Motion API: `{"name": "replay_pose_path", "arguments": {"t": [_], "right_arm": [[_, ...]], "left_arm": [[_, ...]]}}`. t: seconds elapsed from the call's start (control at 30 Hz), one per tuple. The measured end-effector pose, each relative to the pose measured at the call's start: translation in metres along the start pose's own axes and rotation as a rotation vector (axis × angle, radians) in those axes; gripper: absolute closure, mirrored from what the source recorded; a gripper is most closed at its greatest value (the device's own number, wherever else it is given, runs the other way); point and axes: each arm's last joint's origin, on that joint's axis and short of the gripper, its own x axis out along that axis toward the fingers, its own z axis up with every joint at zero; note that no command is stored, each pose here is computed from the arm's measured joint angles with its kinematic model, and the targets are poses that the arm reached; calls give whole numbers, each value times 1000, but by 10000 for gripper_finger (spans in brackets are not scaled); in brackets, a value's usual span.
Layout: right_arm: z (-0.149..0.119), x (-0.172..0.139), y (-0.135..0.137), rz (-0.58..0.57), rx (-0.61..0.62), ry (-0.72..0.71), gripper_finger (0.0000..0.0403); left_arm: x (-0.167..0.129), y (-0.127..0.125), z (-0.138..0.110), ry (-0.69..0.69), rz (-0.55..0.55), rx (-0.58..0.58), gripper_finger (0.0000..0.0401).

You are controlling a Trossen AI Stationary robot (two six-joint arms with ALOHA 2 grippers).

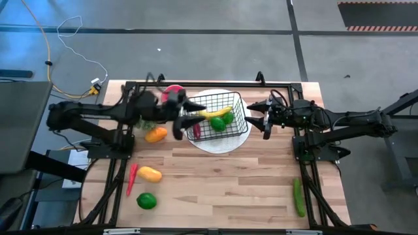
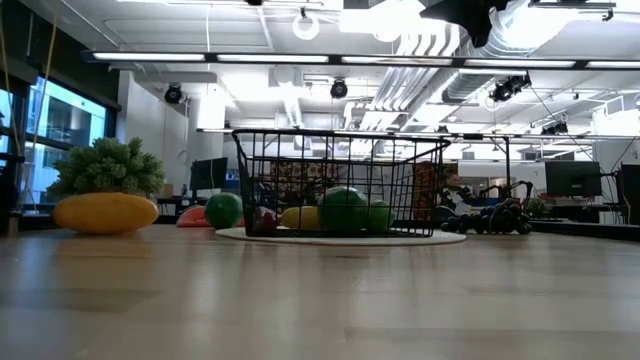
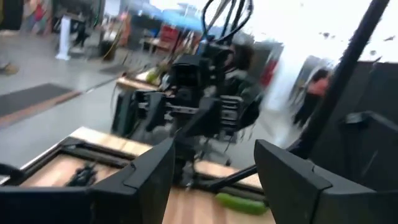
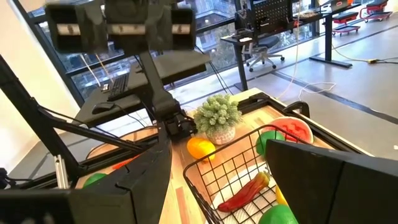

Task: Build produce basket
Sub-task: Put the black grapes into the black wire basket

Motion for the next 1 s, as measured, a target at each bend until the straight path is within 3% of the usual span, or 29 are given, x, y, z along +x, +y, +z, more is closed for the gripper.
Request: {"name": "replay_pose_path", "arguments": {"t": [0.13, 0.3, 0.6, 1.0], "right_arm": [[2, 0, 1, 5, 4, -19, 155], [6, 0, 2, 17, -7, -62, 155], [7, 0, 2, 20, -8, -73, 155], [7, 0, 2, 21, 28, -72, 155]], "left_arm": [[-23, 2, -22, -93, -54, -56, 190], [-40, 6, -33, -143, -69, -46, 190], [-45, 7, -32, -160, -5, 82, 190], [-45, 8, -32, -164, 15, 78, 190]]}}
